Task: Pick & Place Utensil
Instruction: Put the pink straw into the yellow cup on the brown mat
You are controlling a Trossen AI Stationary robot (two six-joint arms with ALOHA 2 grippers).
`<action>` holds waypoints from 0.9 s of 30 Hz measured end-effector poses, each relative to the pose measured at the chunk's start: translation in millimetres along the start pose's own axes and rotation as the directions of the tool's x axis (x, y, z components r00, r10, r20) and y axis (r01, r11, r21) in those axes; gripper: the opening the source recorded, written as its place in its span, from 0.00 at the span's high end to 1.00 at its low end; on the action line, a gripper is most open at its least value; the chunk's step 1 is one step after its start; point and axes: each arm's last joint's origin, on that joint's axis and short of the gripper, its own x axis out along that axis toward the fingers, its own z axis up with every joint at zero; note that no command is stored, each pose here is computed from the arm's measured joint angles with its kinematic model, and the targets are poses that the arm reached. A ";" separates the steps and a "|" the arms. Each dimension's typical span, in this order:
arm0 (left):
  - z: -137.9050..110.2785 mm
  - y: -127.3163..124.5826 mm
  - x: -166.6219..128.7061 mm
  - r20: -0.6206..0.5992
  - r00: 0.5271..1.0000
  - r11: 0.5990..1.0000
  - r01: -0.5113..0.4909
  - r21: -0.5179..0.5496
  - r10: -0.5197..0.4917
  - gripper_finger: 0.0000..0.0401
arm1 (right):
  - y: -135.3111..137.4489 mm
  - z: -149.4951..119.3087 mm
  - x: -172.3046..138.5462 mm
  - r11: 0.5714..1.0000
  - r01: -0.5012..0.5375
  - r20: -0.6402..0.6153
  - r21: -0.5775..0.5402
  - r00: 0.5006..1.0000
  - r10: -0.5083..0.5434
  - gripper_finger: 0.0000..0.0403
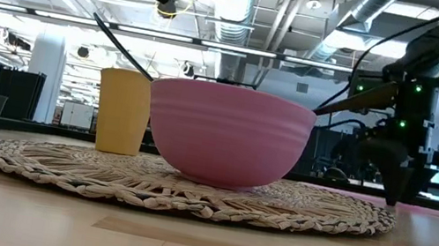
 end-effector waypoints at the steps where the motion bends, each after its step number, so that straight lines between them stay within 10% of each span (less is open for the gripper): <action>1: 0.0 0.0 0.1 -0.001 1.000 1.000 0.000 0.000 0.000 0.71 | 0.0 -0.1 0.2 1.000 0.005 0.003 -0.001 1.000 -0.005 0.53; 12: 0.0 0.0 0.1 0.000 1.000 1.000 0.000 0.000 0.000 0.71 | 4.0 1.6 0.7 0.998 -0.061 0.010 -0.006 0.998 0.062 0.96; 27: 0.5 -0.2 0.1 0.004 1.000 1.000 0.001 0.000 -0.001 0.71 | 50.7 16.7 -72.8 0.954 -0.228 0.247 -0.193 0.930 0.272 0.97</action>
